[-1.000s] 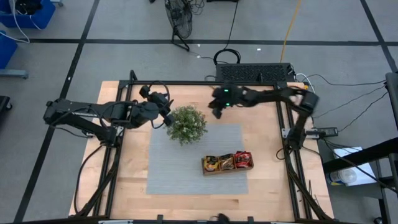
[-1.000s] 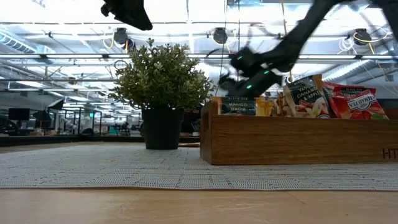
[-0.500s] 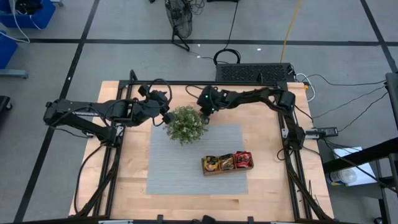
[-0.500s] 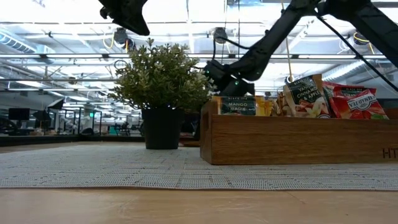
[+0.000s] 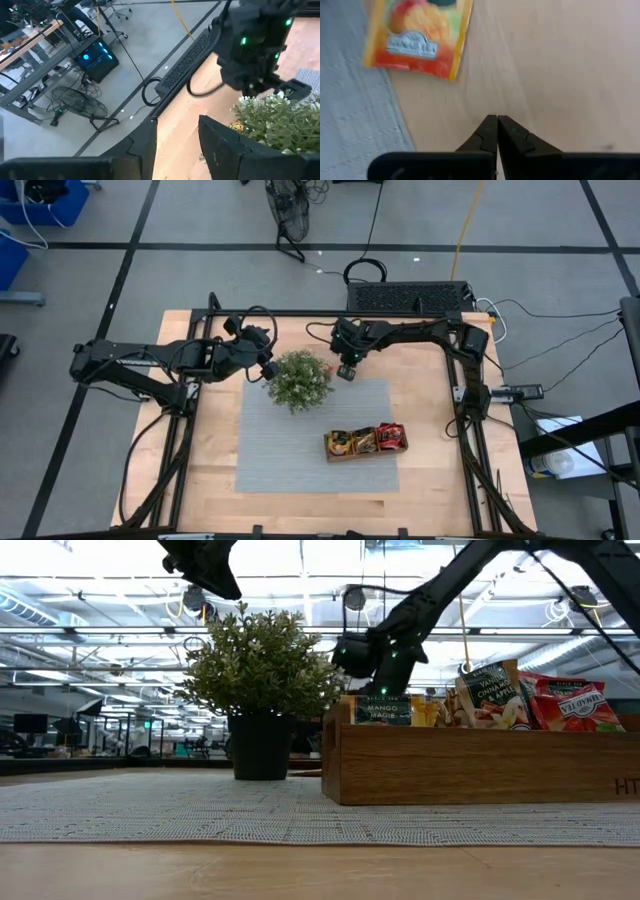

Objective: Pick & Place Tea
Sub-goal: Put the mango tea sachet into the brown organizer

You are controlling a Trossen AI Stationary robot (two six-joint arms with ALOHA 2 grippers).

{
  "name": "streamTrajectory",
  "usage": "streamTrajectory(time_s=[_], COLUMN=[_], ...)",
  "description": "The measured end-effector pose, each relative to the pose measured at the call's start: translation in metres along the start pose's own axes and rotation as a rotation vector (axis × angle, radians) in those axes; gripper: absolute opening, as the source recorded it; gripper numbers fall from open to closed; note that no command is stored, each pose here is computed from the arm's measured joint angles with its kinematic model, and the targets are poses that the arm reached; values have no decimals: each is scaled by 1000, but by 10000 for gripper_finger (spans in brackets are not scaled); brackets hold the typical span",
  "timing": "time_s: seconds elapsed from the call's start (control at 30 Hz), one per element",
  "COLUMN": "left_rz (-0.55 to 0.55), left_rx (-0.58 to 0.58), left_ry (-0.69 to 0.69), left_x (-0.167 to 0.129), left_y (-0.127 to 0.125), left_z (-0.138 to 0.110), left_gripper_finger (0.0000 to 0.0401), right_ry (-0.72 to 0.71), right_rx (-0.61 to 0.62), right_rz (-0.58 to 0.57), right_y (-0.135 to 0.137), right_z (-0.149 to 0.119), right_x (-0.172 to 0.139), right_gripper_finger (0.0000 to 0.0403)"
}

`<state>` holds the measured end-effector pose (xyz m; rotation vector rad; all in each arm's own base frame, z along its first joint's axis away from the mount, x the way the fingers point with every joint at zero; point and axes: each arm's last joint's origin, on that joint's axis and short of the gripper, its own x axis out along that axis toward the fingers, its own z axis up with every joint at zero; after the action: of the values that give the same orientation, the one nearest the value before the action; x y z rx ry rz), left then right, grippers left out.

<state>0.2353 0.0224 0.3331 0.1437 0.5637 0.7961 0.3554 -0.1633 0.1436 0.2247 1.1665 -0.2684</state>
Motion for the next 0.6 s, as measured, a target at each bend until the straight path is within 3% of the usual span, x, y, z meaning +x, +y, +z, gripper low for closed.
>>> streamTrajectory(time_s=[0.27, 0.43, 0.6], left_rz=[-1, 0, -1], left_rx=[-4, -6, -13], left_ry=[9, 18, 14], left_x=[0, 0, 0], left_y=[0, 0, 0], left_z=[-1, -2, -2], left_gripper_finger=[147, 147, 147], right_ry=[-340, -378, -366], right_rx=[-88, -128, -109], right_rz=[15, 120, 130], right_y=[26, 39, 38], right_z=[1, -5, -7], right_x=[-11, 3, 10], right_gripper_finger=[0, 0, 0])
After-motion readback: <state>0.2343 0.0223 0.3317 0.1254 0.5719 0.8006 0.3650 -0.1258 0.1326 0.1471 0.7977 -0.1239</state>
